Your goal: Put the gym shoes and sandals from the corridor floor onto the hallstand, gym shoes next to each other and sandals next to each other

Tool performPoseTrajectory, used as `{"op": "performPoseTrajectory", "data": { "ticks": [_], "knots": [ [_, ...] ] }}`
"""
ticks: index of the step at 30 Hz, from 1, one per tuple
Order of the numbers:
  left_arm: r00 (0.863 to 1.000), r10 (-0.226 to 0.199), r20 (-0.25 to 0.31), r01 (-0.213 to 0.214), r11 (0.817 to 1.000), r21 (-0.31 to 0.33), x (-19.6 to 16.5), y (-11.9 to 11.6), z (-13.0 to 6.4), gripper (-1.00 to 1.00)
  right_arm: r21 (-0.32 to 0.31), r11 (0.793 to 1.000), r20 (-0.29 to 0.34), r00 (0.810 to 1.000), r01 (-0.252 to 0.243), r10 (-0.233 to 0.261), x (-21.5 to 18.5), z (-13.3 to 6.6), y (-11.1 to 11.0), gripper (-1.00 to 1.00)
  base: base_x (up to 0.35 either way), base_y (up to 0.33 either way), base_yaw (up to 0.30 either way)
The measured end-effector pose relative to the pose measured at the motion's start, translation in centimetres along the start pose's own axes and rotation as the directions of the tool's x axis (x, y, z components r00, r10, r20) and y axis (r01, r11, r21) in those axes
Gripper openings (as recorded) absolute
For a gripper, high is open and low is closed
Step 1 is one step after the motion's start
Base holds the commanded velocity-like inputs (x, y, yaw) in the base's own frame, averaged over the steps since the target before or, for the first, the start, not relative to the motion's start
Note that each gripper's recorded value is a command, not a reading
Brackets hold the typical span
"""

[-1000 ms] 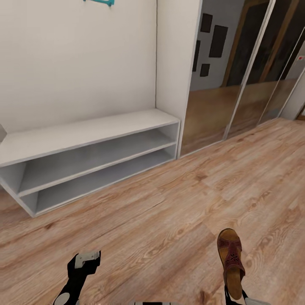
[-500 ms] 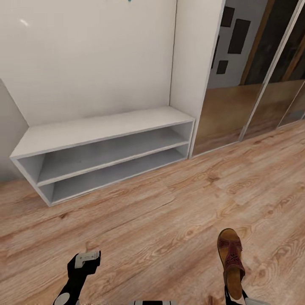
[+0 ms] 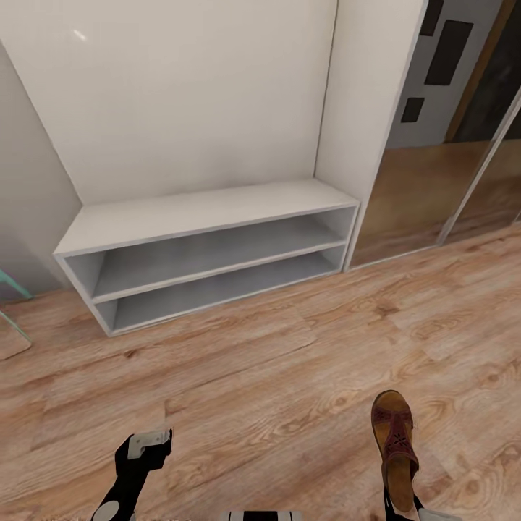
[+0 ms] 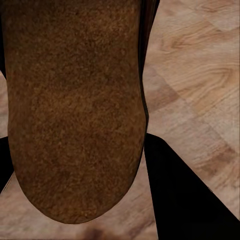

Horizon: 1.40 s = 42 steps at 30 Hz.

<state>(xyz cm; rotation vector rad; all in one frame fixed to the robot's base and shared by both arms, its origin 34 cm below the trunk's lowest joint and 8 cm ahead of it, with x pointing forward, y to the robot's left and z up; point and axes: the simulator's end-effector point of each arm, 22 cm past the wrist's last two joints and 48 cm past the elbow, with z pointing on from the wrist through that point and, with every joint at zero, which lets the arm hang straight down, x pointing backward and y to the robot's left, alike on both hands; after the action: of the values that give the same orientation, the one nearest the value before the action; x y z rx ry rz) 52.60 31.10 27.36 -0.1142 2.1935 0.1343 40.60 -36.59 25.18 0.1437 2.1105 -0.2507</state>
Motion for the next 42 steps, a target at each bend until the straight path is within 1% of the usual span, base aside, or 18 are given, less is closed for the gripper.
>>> {"op": "performPoseTrajectory", "data": {
  "ticks": [19,42],
  "knots": [
    [1.000,0.003,-0.022,-0.003,1.000,-0.001,1.1,0.0,0.1,1.00,-0.001,1.000,-0.035,0.999,0.004,-0.004,1.5,-0.4,0.0,-1.00,0.000,0.000,0.201],
    [0.999,0.006,-0.047,-0.006,1.000,-0.001,2.4,0.1,0.2,1.00,0.000,1.000,-0.058,0.998,0.009,-0.009,2.5,-0.5,0.0,-1.00,0.000,0.000,0.210]
  ]
}}
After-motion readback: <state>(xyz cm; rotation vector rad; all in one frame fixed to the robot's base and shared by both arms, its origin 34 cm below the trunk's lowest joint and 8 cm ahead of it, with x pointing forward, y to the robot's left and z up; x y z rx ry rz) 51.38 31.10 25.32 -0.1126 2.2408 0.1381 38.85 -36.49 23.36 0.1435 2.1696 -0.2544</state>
